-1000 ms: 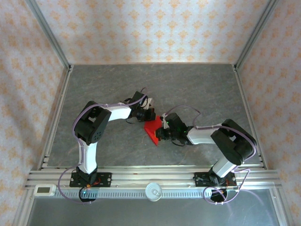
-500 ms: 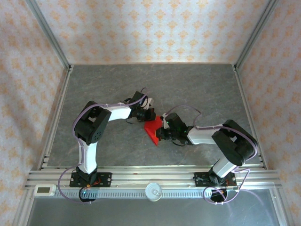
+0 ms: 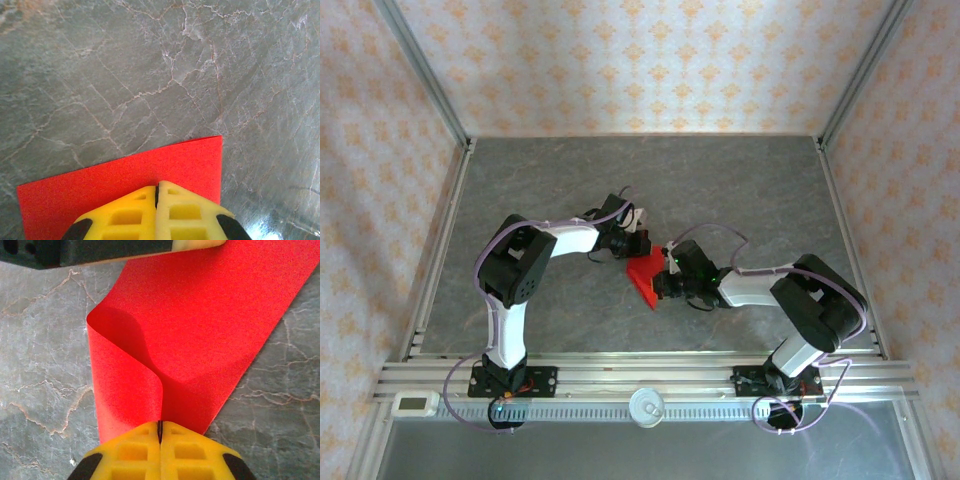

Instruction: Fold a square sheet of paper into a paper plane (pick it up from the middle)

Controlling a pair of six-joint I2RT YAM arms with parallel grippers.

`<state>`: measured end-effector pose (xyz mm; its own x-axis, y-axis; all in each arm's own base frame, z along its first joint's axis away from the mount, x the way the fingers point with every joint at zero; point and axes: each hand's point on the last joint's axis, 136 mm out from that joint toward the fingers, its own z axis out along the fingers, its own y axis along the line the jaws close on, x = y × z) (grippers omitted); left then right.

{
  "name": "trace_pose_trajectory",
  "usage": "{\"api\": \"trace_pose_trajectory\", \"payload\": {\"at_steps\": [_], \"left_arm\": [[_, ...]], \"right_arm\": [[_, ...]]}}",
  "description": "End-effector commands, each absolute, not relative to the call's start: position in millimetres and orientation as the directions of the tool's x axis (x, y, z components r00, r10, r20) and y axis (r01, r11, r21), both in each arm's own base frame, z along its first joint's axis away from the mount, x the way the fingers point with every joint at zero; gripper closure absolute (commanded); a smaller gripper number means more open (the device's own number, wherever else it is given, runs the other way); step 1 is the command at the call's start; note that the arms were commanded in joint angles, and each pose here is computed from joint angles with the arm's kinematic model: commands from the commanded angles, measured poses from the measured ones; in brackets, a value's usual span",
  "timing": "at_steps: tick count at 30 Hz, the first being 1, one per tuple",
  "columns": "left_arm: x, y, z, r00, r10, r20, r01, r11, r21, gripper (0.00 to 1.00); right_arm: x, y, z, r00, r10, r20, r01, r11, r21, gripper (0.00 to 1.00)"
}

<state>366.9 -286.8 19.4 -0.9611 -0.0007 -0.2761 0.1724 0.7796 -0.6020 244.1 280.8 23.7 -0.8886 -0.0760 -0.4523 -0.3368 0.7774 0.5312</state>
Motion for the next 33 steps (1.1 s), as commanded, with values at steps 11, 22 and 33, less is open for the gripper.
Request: {"api": "trace_pose_trajectory", "payload": {"at_steps": [11, 22, 33], "left_arm": [[342, -265, -16, -0.983, 0.015, -0.180, 0.108, 0.851, -0.515, 0.95], [346, -267, -12, -0.982, 0.015, -0.190, 0.113, 0.849, -0.516, 0.95], [383, -279, 52, -0.942, -0.026, -0.335, 0.165, 0.831, -0.531, 0.76]], "right_arm": [[249, 276, 18, -0.894, -0.064, -0.443, -0.311, 0.800, 0.514, 0.99], [247, 273, 10, -0.902, -0.069, -0.427, -0.298, 0.814, 0.499, 0.99], [246, 273, 3, -0.906, -0.080, -0.416, -0.300, 0.815, 0.495, 0.99]]}}
